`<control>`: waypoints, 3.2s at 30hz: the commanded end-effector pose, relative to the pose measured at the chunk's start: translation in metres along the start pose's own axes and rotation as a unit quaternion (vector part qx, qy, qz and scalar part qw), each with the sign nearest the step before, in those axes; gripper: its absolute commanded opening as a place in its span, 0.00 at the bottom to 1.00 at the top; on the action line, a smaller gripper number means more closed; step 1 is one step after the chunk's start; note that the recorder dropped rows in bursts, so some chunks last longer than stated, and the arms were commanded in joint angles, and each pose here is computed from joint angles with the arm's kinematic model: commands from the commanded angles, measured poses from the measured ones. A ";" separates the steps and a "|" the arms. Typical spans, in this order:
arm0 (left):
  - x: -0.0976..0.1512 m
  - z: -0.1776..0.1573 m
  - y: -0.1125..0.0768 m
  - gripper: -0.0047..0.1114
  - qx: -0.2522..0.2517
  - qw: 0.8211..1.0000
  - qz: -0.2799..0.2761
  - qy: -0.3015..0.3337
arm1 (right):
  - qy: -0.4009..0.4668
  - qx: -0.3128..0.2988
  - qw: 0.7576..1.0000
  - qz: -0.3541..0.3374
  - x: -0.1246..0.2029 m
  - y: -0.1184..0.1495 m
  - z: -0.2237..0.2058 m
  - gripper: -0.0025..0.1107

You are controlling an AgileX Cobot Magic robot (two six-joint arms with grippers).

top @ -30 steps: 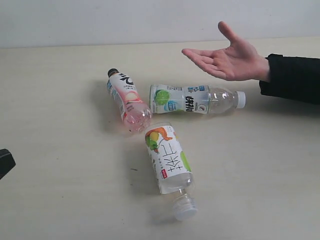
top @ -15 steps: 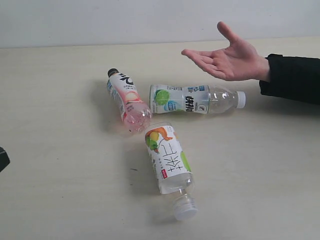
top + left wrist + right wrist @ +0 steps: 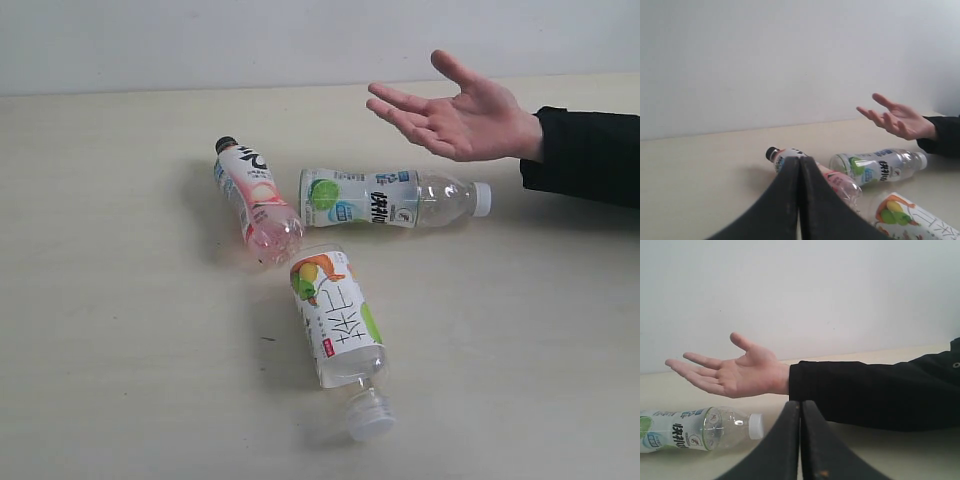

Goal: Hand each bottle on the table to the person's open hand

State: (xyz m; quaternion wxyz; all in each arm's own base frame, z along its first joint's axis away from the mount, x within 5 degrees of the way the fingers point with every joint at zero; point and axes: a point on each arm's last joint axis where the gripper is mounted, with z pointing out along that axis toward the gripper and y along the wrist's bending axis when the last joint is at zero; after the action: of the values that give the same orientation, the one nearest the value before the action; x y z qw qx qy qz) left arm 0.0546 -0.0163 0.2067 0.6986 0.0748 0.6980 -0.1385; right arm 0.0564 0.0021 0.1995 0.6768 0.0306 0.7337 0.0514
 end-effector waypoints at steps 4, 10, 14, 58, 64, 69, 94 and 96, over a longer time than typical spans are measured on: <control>-0.001 -0.001 0.002 0.04 -0.015 1.000 0.003 -0.009 | -0.005 0.002 1.000 0.000 0.000 0.000 0.000 0.03; -0.001 -0.001 0.002 0.04 -0.016 1.000 0.003 -0.007 | -0.005 0.002 1.000 0.000 0.000 0.000 0.000 0.03; -0.001 -0.001 0.002 0.04 -0.016 1.000 0.003 -0.007 | -0.005 0.002 1.000 0.000 0.000 0.000 0.000 0.03; -0.001 -0.001 0.002 0.04 -0.016 1.000 0.003 -0.007 | 0.046 -0.014 0.995 0.090 -0.145 0.021 0.056 0.03; -0.001 -0.001 0.002 0.04 -0.016 1.000 0.003 -0.007 | 0.199 -0.178 0.963 0.037 -0.160 0.054 0.101 0.03; -0.001 -0.001 0.002 0.04 -0.016 1.000 0.003 -0.007 | 0.279 -0.285 0.915 0.058 -0.147 0.076 0.127 0.03; -0.001 -0.001 0.002 0.04 -0.016 1.000 0.003 -0.007 | 0.550 -0.310 0.761 -0.149 -0.010 0.195 0.177 0.18; -0.001 -0.001 0.002 0.04 -0.016 1.000 0.003 -0.007 | 0.538 -0.303 0.778 -0.112 -0.009 0.200 0.183 0.17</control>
State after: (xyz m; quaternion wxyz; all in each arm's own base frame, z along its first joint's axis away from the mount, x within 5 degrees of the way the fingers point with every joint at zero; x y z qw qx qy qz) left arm 0.0551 -0.0145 0.2065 0.7004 0.0649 0.6996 -0.1255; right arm 0.2287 0.1998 0.2169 0.1303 -0.3202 0.9200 0.1847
